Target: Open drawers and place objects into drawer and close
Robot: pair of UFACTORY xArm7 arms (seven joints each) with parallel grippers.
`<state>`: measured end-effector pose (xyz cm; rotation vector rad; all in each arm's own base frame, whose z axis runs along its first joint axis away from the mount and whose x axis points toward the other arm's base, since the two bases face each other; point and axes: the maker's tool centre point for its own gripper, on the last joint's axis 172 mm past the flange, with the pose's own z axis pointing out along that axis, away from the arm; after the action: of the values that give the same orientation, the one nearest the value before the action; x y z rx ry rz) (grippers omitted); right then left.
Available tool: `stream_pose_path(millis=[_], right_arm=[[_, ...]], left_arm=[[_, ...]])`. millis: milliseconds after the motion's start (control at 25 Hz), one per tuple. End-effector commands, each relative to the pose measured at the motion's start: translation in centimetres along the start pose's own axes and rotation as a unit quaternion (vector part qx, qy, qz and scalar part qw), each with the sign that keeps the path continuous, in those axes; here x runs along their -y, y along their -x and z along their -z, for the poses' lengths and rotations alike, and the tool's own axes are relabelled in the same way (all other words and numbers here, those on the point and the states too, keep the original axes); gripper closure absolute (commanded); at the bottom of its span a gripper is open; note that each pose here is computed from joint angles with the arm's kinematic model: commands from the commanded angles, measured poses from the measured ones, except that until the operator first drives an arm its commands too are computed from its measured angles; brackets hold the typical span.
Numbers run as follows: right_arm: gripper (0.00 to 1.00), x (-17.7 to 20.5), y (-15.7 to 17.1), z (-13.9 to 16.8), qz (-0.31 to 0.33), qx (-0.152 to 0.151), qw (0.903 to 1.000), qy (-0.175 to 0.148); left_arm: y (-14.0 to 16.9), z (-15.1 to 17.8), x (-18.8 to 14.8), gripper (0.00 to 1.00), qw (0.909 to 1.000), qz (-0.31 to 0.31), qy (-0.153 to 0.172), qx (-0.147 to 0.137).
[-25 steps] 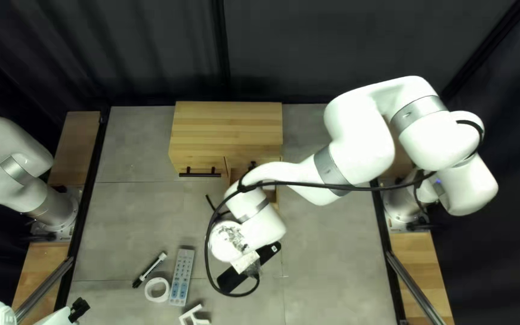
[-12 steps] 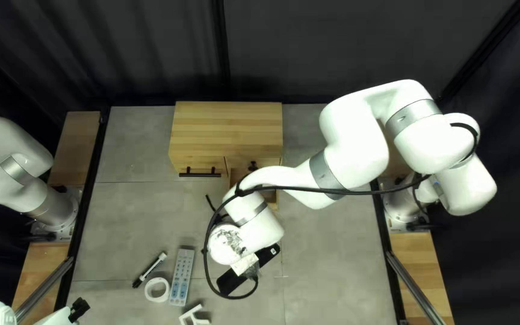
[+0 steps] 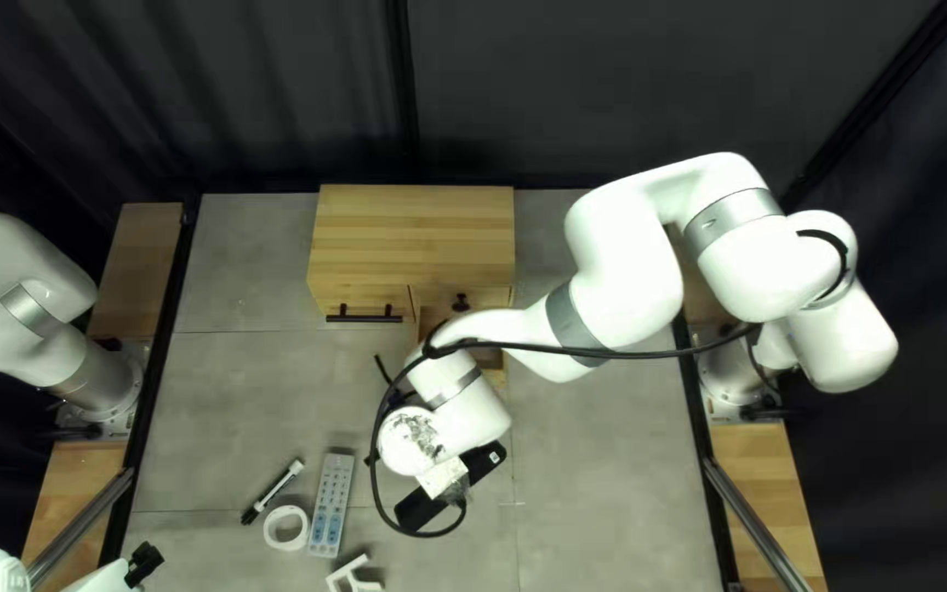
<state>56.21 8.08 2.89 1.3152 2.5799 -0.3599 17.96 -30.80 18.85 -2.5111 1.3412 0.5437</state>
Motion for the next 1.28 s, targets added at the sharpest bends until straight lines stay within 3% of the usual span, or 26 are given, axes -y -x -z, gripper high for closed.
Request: stream_pose_path(millis=[40, 520, 800, 1040, 1280], right_arm=[[0.89, -0.1, -0.1, -0.4, -0.001, -0.002, 1.0, 0.0], [0.87, -0.2, 0.1, 0.8, -0.005, 0.0, 1.0, 0.003], [0.93, 1.0, 2.1, 6.6, -0.016, 0.027, 0.9995, 0.003], [0.95, 4.9, 4.6, 11.1, -0.04, 0.064, 0.9971, -0.009], [0.96, 10.8, 5.6, 11.1, -0.047, 0.081, 0.9954, -0.017]], left_arm=[[0.0, 0.0, 0.0, 0.0, 1.0, 0.0, 0.0, 0.0], [0.0, 0.0, 0.0, 0.0, 1.0, 0.0, 0.0, 0.0], [0.0, 0.0, 0.0, 0.0, 1.0, 0.0, 0.0, 0.0], [0.0, 0.0, 0.0, 0.0, 1.0, 0.0, 0.0, 0.0], [0.0, 0.0, 0.0, 0.0, 1.0, 0.0, 0.0, 0.0]])
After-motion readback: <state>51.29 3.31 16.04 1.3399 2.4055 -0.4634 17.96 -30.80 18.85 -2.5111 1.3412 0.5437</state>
